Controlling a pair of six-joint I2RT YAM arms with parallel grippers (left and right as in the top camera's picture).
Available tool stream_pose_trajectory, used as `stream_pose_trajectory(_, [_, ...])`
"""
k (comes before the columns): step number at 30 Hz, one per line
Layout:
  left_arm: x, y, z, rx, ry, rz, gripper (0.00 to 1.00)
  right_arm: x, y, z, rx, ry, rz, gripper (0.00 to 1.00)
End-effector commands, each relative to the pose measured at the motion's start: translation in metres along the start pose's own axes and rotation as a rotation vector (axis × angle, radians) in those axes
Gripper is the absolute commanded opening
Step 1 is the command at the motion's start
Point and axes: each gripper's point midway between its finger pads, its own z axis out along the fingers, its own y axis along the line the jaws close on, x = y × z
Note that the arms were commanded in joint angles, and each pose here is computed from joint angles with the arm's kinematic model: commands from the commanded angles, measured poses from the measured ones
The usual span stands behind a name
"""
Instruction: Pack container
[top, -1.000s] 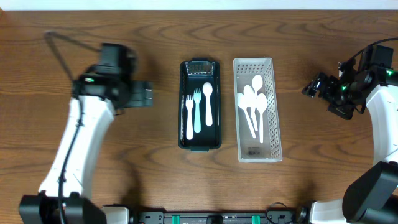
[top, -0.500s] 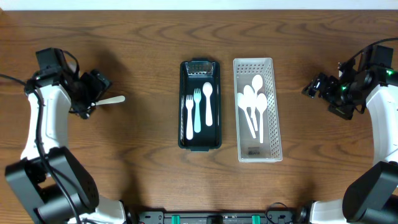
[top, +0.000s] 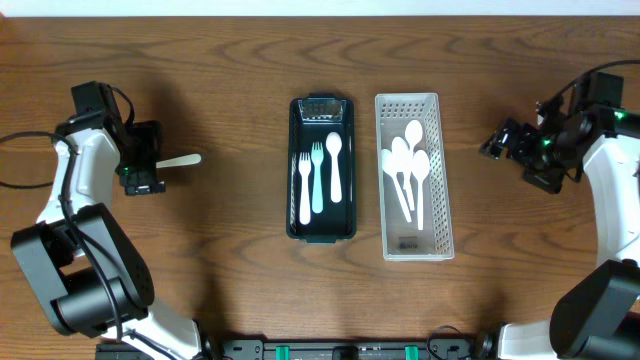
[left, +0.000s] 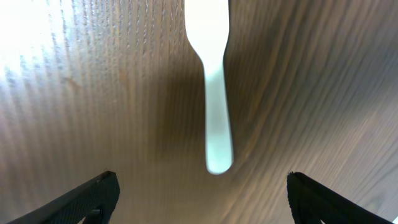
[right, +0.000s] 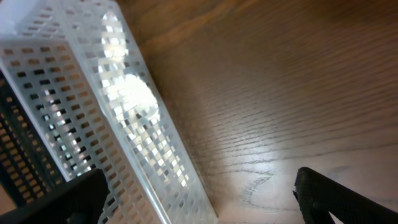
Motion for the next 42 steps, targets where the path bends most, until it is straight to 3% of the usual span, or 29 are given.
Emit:
stream_pose_trajectory(1, [-0.008, 0.002, 0.014, -0.026, -0.025, -0.180, 0.89, 0.008, 0.009, 0.005, -0.006, 0.028, -0.021, 0.99])
stream_pose_trajectory(18, [-0.017, 0.003, 0.057, -0.053, -0.007, -0.297, 0.81, 0.028, 0.029, 0.013, 0.005, 0.087, -0.094, 0.99])
stream_pose_trajectory(21, [-0.018, 0.010, 0.061, -0.082, -0.006, -0.306, 0.66, 0.032, 0.027, 0.012, 0.011, 0.104, -0.087, 0.99])
stream_pose_trajectory(25, [-0.022, 0.017, 0.064, -0.106, -0.005, -0.320, 0.65, 0.036, 0.026, 0.012, 0.016, 0.120, -0.082, 0.99])
stream_pose_trajectory(28, [-0.025, 0.022, 0.063, -0.124, -0.005, -0.331, 0.55, 0.037, 0.025, 0.012, 0.018, 0.123, -0.080, 0.99])
stream_pose_trajectory(36, [-0.030, 0.044, 0.058, -0.204, 0.007, -0.301, 0.49, 0.037, 0.025, 0.012, 0.018, 0.124, -0.080, 0.99])
stream_pose_trajectory(42, [-0.027, 0.054, 0.055, -0.243, 0.019, -0.260, 0.39, 0.038, 0.025, 0.012, 0.018, 0.126, -0.079, 0.99])
